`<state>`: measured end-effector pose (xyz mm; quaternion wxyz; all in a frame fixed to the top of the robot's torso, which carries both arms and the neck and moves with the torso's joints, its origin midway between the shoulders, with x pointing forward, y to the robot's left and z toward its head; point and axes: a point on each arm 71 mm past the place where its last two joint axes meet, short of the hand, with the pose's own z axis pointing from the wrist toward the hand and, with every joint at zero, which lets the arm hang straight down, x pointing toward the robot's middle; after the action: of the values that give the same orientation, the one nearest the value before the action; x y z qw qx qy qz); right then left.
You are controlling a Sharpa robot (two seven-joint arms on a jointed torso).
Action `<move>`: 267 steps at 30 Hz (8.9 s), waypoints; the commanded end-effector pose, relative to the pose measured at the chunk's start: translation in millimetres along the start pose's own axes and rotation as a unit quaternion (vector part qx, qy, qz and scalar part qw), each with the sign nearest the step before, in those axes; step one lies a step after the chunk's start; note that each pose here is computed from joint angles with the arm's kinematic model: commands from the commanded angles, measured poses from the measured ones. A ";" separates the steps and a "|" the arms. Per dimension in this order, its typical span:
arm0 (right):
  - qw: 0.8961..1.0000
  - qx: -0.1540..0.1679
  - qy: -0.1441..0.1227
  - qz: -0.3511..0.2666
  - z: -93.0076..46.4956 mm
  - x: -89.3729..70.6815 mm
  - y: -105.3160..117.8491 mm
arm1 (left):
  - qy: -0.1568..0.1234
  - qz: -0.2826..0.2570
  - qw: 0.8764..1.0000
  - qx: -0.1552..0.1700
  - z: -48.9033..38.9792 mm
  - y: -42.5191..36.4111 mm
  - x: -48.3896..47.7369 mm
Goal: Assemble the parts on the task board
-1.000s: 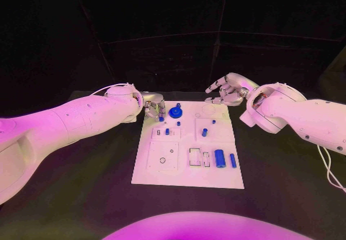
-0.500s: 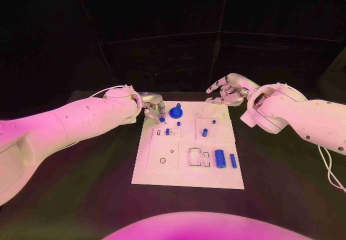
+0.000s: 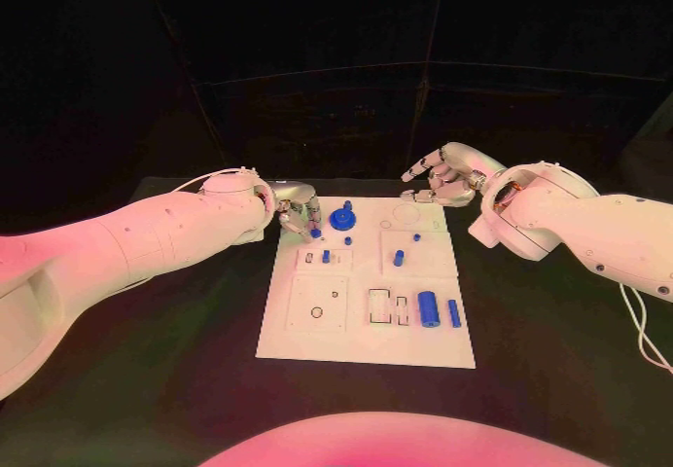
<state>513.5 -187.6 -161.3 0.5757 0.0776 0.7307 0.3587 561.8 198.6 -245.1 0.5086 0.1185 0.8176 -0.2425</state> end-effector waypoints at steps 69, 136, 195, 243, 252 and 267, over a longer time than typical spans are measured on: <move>1.000 0.001 0.005 -0.002 1.5 -0.3 -0.5 | -0.023 0.072 0.996 0.042 0.1 -4.9 5.6; 1.000 0.003 0.010 -0.003 2.6 0.9 -0.3 | -0.012 0.066 0.997 0.033 1.6 -7.2 5.1; 1.000 0.004 0.011 -0.003 2.3 1.1 -0.6 | -0.018 0.072 0.997 0.022 1.7 -7.0 4.4; 1.000 0.005 0.013 -0.005 1.7 0.8 -1.3 | -0.019 0.085 0.996 0.010 1.5 -10.8 12.6; 1.000 0.005 0.013 -0.005 1.7 0.8 -1.4 | -0.019 0.084 0.996 0.011 0.3 -11.6 13.3; 1.000 0.006 0.015 -0.006 1.7 1.0 -1.5 | -0.018 0.084 0.996 0.012 -2.7 -10.9 14.0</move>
<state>515.4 -188.5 -164.2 0.5672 0.0758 0.7409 0.3515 553.5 190.2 -242.4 0.5614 0.1792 0.7774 -0.2199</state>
